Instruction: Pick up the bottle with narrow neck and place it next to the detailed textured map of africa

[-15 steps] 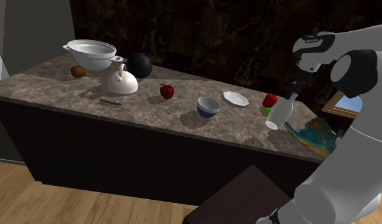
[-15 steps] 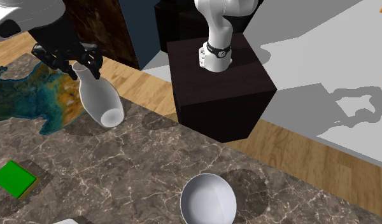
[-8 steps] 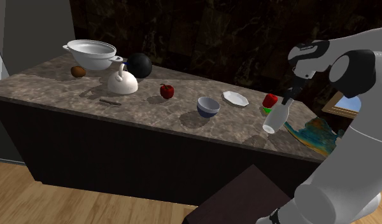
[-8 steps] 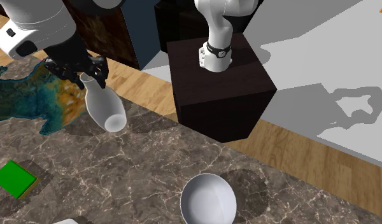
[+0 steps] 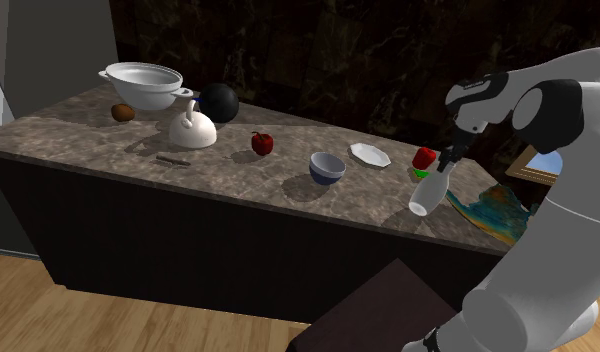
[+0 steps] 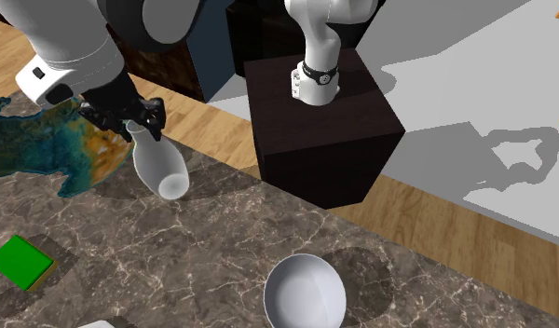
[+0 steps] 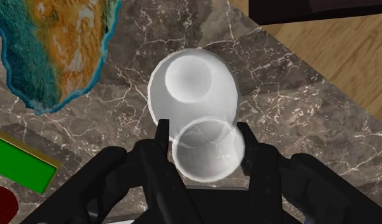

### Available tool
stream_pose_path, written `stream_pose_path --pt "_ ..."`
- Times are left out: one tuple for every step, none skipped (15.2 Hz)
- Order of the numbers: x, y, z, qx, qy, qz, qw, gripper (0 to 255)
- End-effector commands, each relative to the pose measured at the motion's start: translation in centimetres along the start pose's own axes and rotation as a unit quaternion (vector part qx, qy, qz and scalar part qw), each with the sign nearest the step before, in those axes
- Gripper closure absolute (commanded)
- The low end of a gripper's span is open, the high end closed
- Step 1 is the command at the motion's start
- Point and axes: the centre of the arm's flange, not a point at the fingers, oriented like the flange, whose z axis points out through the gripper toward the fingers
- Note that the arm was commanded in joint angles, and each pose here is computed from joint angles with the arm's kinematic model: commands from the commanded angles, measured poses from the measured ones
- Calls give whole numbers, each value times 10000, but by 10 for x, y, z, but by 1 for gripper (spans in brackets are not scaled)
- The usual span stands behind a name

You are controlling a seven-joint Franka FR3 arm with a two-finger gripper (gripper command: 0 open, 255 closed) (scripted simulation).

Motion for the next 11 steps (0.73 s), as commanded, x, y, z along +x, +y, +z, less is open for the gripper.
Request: stream_pose_path --pt "0 0 1 -3 4 0 10000 255" --pt "0 0 1 -3 4 0 10000 255" --pt "0 0 1 -3 4 0 10000 255" --pt "0 0 1 -3 4 0 10000 255" --pt "0 0 1 -3 4 0 10000 255" --pt "0 0 1 -3 4 0 10000 255" --pt "0 0 1 -3 4 0 10000 0" --pt "0 0 1 -3 4 0 10000 0" --pt "0 0 1 -3 4 0 10000 0" --pt "0 0 1 -3 4 0 10000 0" --pt "0 0 1 -3 4 0 10000 0"
